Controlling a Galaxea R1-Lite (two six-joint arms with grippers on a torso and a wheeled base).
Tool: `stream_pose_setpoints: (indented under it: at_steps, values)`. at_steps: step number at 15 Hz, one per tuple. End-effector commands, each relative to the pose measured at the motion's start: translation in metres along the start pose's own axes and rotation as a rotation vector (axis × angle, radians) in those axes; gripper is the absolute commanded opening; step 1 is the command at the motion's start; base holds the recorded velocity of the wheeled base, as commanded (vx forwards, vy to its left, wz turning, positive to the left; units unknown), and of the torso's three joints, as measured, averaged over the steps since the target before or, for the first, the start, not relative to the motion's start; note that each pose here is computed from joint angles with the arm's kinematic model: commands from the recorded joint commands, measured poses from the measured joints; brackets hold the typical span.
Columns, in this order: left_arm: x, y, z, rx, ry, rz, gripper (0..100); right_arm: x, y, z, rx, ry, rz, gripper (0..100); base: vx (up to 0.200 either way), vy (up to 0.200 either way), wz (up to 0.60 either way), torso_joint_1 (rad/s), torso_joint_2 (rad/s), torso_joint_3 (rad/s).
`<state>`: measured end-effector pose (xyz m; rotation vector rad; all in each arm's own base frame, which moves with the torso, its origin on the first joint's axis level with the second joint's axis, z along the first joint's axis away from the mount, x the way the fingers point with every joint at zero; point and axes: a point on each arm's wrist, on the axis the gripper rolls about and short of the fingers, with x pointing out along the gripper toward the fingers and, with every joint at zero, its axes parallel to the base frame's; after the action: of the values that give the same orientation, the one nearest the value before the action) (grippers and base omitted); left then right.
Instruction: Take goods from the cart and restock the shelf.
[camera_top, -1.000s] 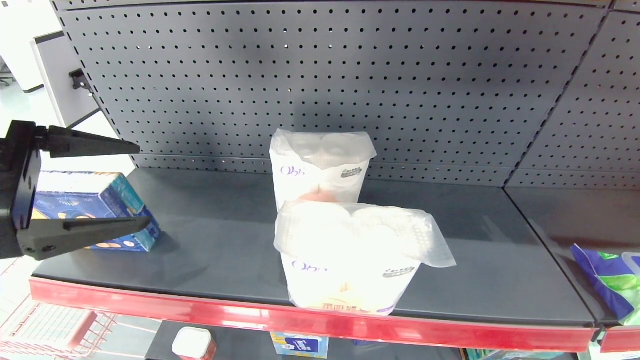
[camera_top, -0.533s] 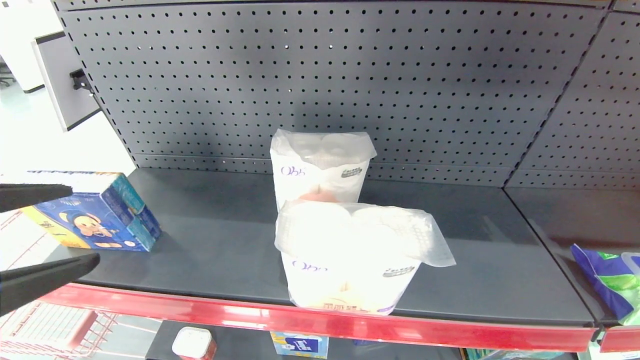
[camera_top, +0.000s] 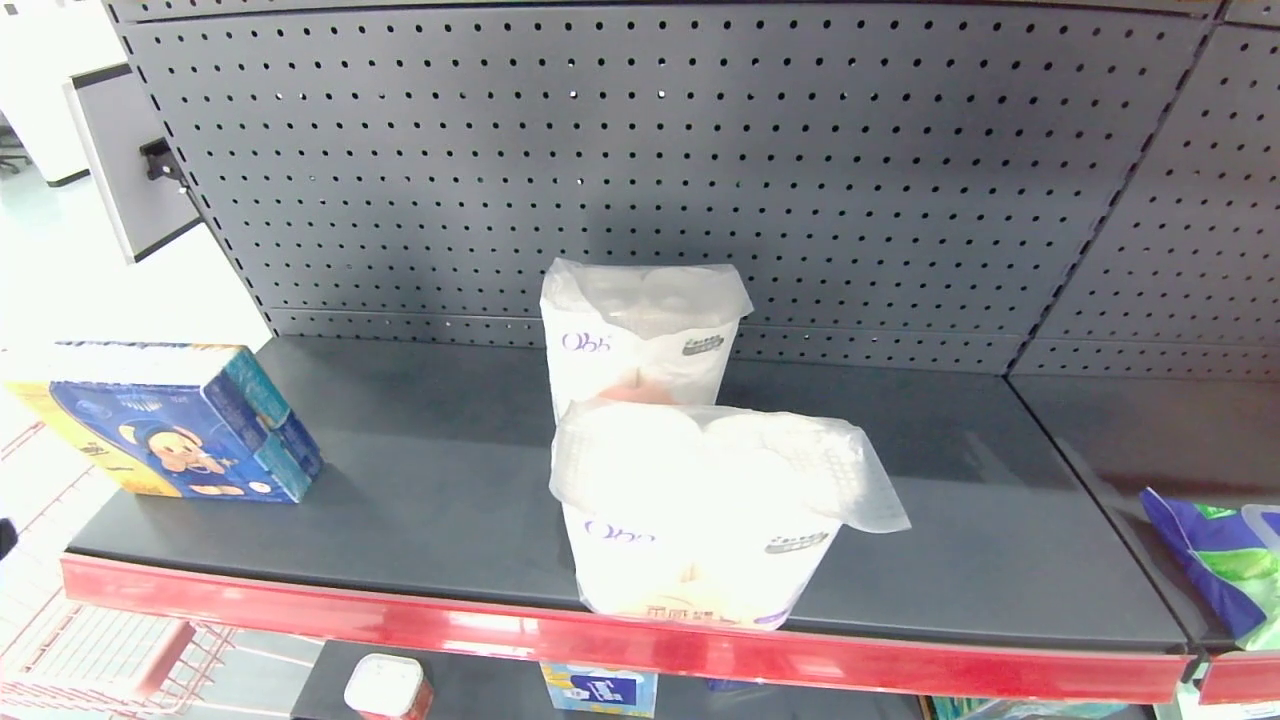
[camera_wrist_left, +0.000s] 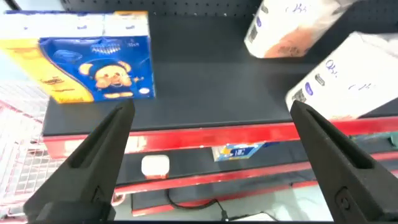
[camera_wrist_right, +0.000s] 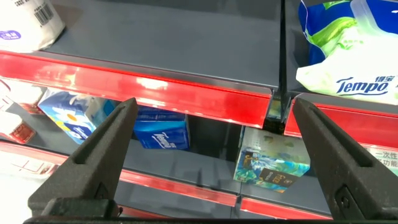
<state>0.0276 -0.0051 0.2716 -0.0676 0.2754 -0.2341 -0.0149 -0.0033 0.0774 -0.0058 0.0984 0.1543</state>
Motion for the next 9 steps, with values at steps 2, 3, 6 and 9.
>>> stream_pose_setpoints:
  at_steps: [2, 3, 6, 9]
  values:
    - [-0.018, -0.005, -0.009, 0.007, -0.036, 0.011, 100, 0.001, 0.000, 0.000, 0.000, 0.006, 0.014, 100, 0.000, 0.000, 0.00, 0.000, 0.00, 0.000]
    - [-0.020, -0.005, -0.013, 0.004, -0.040, 0.014, 100, 0.000, 0.000, 0.000, -0.002, 0.000, 0.061, 100, 0.000, 0.000, 0.00, 0.000, 0.00, 0.000]
    - [-0.031, -0.007, -0.027, -0.031, -0.074, 0.037, 100, 0.000, 0.000, 0.000, 0.002, -0.001, 0.063, 100, 0.000, 0.000, 0.00, 0.000, 0.00, 0.000]
    - [-0.042, -0.009, -0.045, -0.049, -0.107, 0.071, 100, 0.001, -0.001, 0.000, -0.027, 0.007, 0.130, 100, 0.000, 0.000, 0.00, 0.000, 0.00, 0.000]
